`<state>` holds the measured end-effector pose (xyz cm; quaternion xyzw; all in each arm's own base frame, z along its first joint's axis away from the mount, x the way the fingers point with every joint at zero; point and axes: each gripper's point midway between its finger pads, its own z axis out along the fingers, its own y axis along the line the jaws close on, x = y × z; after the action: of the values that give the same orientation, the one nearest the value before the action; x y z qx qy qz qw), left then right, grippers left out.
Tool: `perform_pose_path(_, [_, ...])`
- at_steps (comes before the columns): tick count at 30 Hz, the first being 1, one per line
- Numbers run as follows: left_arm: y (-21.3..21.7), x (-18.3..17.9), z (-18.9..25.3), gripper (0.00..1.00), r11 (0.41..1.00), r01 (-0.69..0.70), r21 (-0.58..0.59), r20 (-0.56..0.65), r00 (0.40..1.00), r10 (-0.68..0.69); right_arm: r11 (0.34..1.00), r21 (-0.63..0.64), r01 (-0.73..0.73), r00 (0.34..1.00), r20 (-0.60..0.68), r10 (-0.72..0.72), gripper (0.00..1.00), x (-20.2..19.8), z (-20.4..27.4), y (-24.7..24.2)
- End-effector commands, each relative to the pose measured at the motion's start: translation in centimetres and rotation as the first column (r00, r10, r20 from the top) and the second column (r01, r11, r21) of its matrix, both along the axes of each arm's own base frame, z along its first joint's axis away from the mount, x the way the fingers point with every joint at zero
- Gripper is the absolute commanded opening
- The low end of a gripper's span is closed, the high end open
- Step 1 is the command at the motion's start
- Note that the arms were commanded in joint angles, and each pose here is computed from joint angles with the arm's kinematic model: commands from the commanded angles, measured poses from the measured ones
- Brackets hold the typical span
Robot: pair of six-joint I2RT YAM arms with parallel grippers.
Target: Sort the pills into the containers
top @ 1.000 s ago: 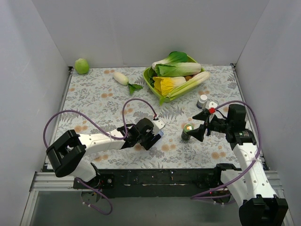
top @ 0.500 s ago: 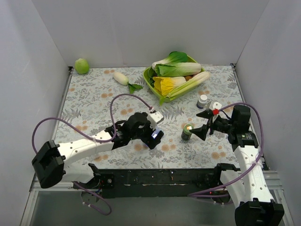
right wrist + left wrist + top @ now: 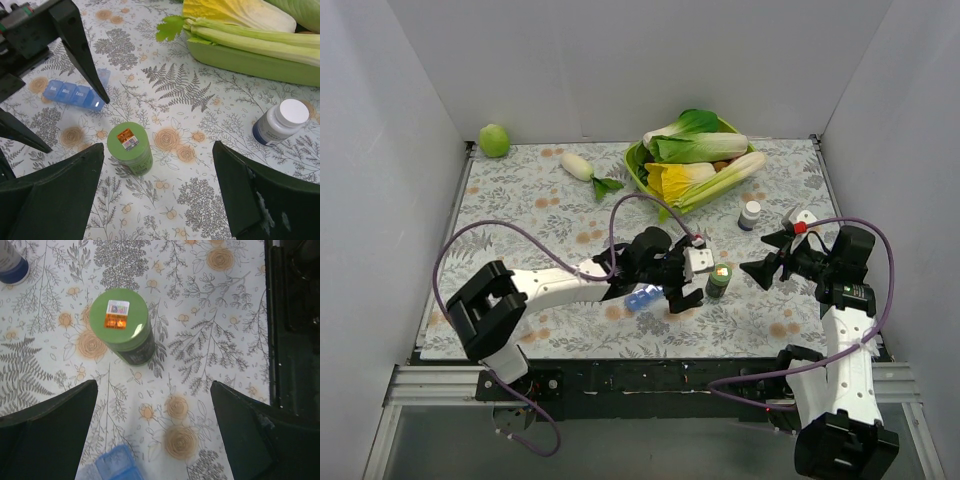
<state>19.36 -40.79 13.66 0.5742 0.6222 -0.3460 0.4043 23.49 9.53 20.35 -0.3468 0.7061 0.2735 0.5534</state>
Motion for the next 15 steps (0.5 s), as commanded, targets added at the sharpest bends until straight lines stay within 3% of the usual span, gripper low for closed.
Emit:
perform_pose_path(1, [-3.7,1.8,3.1,0.98,0.992,0.096,-0.079,0.192,0.978,-0.079,1.0,0.03,-0.005,1.0,-0.004,0.005,0.97,0.1,-0.1,-0.2])
perform_pose_path(10, [-7.0,3.3,1.0,0.98,0.992,0.091,-0.085,0.198,0.977,-0.073,0.999,0.032,-0.01,1.0,-0.006,0.01,0.97,-0.1,-0.2,-0.2])
perform_pose_path(15, [-8.2,3.2,-0.1,0.91,0.993,0.095,-0.065,0.163,0.983,-0.084,0.999,0.034,-0.015,1.0,-0.006,0.015,0.97,-0.2,-0.1,-0.2])
